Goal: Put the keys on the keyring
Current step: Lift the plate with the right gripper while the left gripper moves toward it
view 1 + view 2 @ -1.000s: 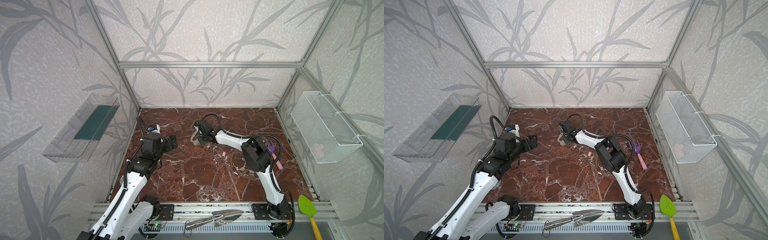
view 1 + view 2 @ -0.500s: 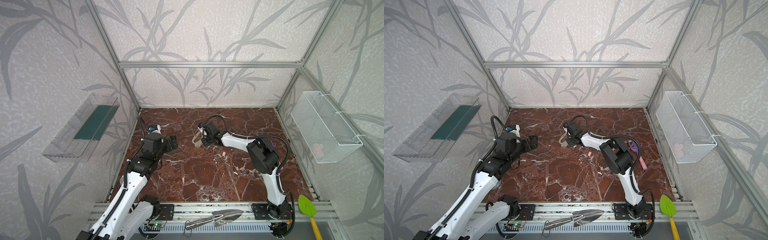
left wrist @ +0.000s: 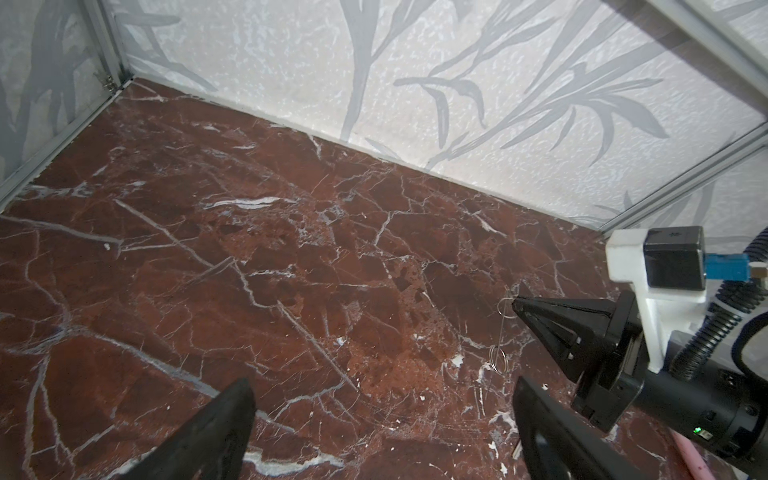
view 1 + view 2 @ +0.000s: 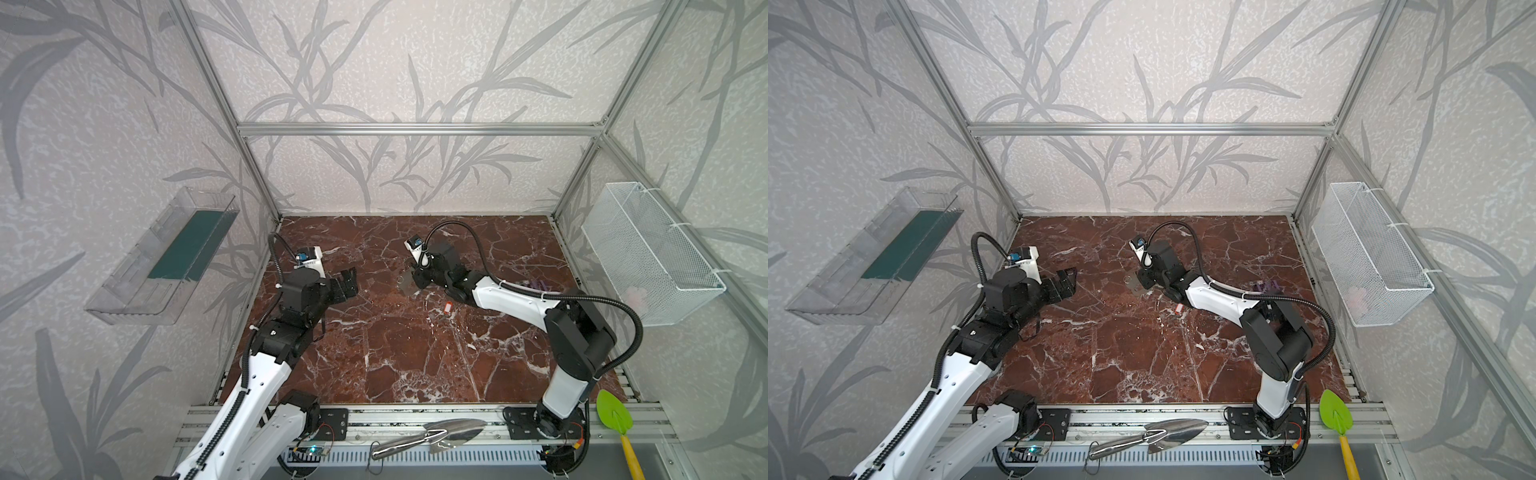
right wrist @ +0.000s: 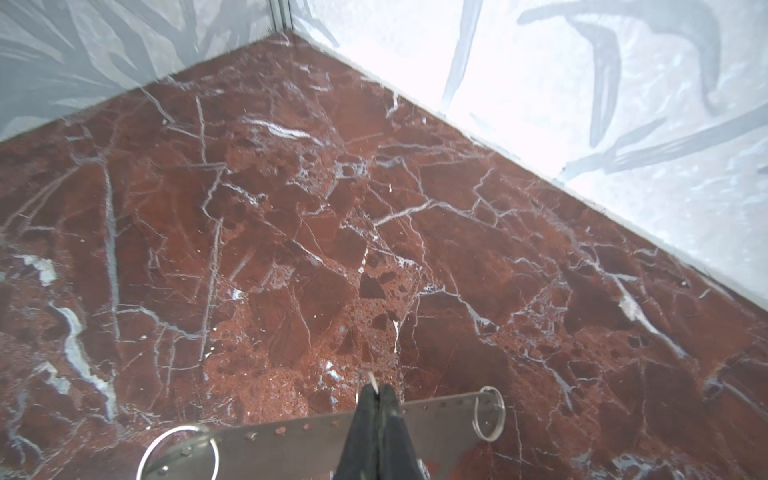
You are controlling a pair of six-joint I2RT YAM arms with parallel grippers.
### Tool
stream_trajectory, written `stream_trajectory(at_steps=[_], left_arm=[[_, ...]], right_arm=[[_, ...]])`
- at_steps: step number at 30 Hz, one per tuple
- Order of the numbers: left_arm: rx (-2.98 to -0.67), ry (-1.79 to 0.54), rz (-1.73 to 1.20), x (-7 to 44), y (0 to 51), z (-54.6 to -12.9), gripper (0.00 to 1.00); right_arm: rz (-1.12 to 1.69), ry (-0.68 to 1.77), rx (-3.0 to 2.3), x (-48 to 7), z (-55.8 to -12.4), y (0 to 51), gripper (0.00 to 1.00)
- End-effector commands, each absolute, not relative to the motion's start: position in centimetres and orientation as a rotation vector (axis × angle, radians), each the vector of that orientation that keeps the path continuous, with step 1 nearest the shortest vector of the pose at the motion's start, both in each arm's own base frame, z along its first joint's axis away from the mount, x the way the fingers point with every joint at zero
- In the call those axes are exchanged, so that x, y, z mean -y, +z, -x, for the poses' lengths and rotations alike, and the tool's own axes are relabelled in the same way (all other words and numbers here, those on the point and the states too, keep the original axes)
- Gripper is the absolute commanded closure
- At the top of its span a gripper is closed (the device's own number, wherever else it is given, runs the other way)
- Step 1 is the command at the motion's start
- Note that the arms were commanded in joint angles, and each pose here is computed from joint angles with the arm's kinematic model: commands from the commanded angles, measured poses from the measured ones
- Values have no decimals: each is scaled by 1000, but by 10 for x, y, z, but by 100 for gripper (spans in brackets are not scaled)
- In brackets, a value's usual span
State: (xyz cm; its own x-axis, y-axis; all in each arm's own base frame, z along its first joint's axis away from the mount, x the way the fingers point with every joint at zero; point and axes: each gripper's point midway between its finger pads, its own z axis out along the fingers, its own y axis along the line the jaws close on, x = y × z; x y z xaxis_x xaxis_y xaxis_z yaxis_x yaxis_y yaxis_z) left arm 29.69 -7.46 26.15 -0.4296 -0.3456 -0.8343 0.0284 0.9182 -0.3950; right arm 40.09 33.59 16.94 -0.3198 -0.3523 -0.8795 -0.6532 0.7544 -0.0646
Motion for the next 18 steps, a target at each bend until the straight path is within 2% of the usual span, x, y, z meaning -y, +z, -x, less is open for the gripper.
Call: stream_trajectory(at_steps=[1,10,18], left_arm=[[-1912,-489,180,84,274,-292,3],[-1757,-677,54,110,298,-278,3],[-1756,-746,-4,130,301,-283,3]], right_arm=[[732,436,-1769,-339,-396,221,100],[721,630,-1569,-341,-362,272,100],[738,863,-1386,-351,-328,309,100]])
